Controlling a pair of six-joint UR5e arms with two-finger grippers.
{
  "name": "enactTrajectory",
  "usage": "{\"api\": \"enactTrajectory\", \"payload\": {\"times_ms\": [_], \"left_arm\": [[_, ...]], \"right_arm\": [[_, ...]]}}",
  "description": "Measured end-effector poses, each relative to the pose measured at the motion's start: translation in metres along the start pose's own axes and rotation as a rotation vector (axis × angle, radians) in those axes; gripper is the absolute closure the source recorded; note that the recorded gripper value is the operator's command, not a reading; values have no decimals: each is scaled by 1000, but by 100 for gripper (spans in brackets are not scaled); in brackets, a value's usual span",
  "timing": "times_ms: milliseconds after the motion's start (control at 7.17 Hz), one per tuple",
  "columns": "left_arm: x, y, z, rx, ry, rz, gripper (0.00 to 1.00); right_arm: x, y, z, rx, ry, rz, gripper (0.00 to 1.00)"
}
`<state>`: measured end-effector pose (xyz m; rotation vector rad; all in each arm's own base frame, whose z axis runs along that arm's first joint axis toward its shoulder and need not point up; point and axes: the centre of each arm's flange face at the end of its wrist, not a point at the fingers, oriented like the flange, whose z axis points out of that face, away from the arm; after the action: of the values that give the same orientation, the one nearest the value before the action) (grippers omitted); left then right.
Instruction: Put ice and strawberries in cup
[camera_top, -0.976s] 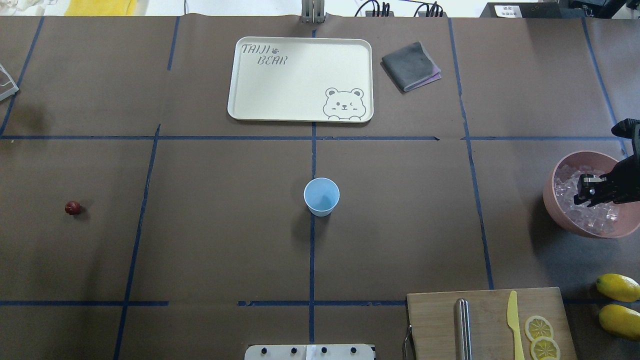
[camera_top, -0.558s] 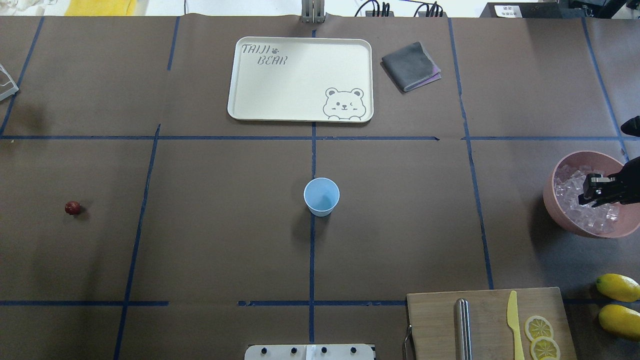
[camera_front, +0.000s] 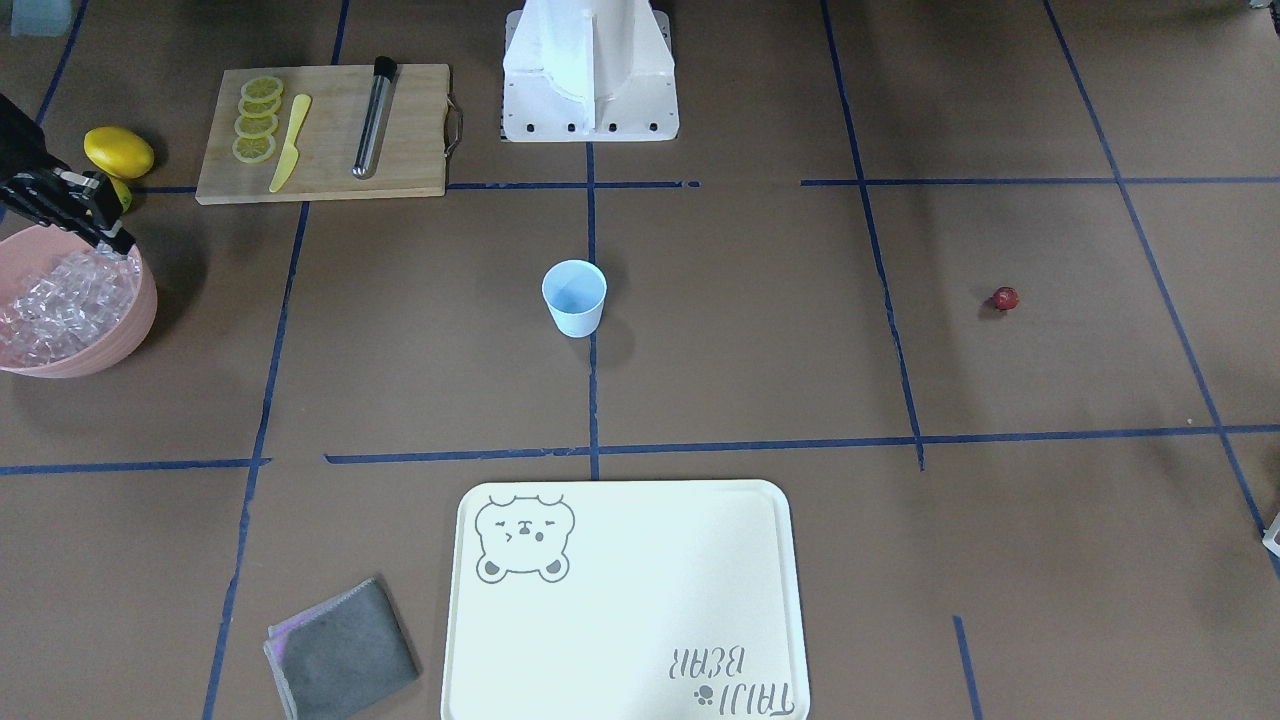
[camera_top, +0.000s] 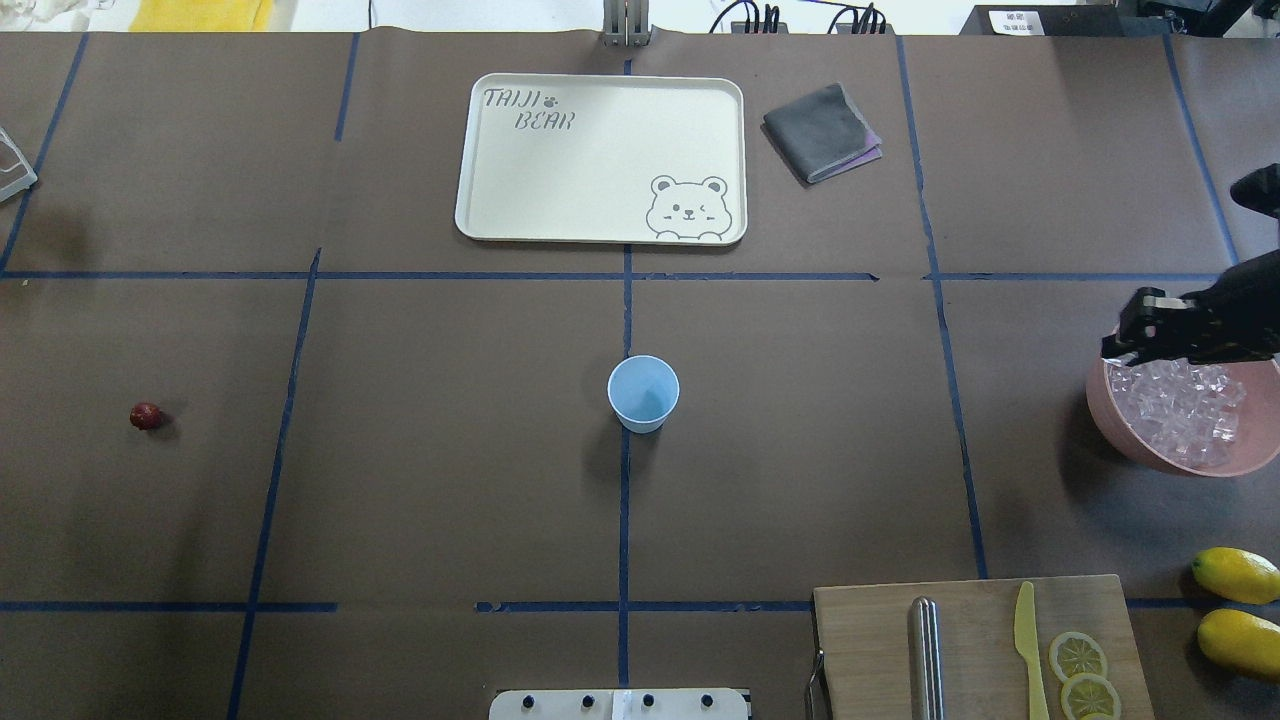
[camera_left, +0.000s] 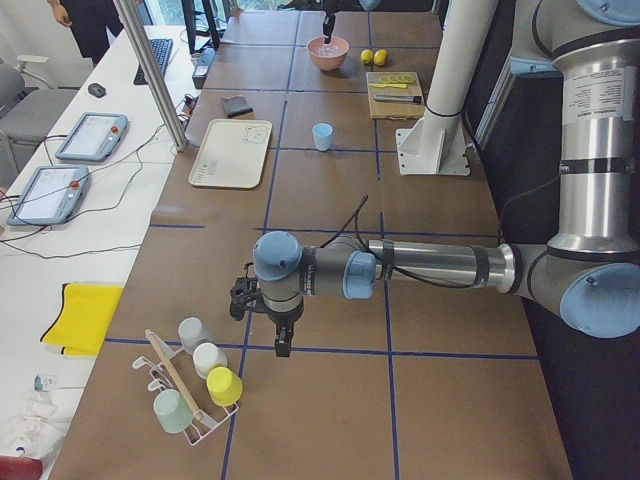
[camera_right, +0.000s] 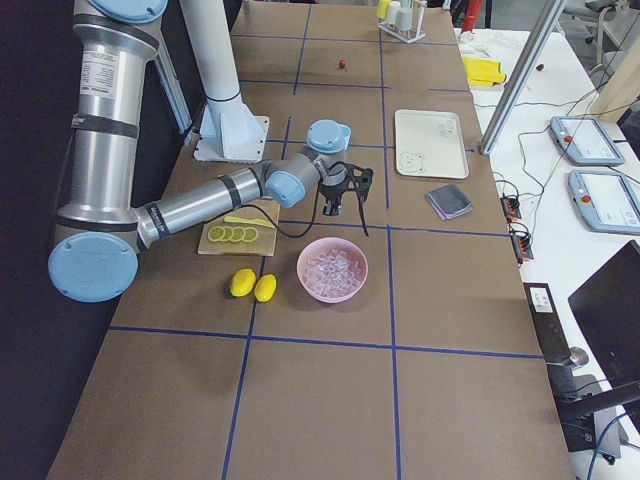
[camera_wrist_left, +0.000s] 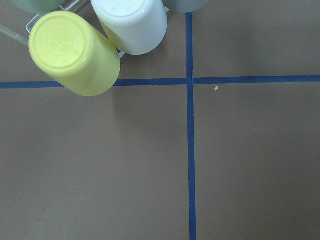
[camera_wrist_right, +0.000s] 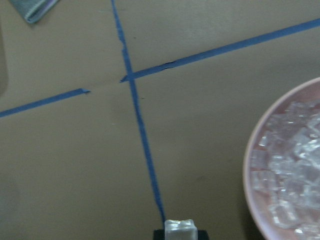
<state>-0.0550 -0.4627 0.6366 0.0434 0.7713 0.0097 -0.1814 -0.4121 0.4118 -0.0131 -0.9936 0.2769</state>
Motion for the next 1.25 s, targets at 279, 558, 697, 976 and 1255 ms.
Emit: {"api": "enactTrajectory", "payload": {"times_ms": [279,558,697,976,1255], "left_arm": [[1,0,-1,2,1,3,0],[1,0,-1,3,1,4,0],[1,0,-1,2,1,2,0],[1,0,-1,2,1,2,0],[1,0,-1,2,1,2,0]], "right_arm": [[-123,18,25,-37,-109,88,97],[-247,62,67,-42,-148,154,97],[-298,84,84,-30,-144,175,97],[-358,110,117,0,-130,191,90],[-385,118,144,20,-107,195,66]]}}
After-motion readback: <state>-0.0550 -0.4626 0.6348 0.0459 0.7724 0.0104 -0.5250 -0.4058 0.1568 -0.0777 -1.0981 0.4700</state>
